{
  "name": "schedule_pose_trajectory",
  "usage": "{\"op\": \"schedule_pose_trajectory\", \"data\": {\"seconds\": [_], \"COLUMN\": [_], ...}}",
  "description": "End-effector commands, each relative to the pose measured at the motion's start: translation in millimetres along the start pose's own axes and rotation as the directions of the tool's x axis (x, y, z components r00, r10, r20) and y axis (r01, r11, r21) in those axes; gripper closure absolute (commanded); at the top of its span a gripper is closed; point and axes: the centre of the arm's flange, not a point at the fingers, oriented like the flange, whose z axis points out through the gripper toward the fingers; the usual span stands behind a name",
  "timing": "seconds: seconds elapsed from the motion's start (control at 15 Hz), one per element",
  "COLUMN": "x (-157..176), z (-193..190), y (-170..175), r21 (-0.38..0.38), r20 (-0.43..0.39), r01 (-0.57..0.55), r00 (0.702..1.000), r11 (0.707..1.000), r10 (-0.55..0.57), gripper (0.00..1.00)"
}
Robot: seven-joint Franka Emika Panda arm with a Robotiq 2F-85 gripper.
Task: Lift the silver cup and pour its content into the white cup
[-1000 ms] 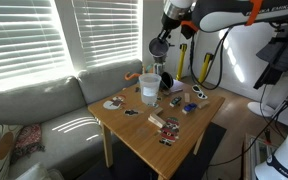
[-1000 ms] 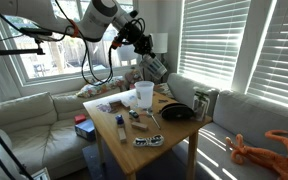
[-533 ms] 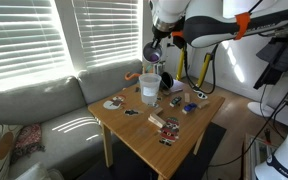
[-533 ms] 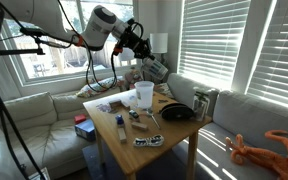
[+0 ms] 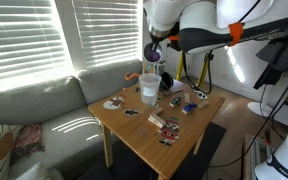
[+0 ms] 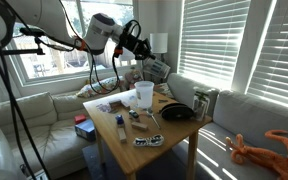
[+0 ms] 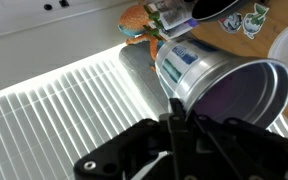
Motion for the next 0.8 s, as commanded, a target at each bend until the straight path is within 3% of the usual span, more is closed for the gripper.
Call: {"op": "schedule_pose_trajectory", "data": {"seconds": [0.0,0.2,0.33,0.73], "x": [1.5,4.2,2.8,5.9], "z": [-1.2,-2.6,-2.5,-3.9], "y": [-1.5,-1.9,-8.3,-39.9], "r21": [-0.003,-0.005,-0.058,-0.115], "r20": [0.002,0.004,0.018,0.061], "r01": [0.0,-0.002,0.051,0.13], "r00": [1.0,1.0,0.999,0.99], "r11": [1.0,1.0,0.997,0.985], "r10": [0.0,0.002,-0.05,-0.124], "gripper": [0.96,0.96,0.99,0.99]}}
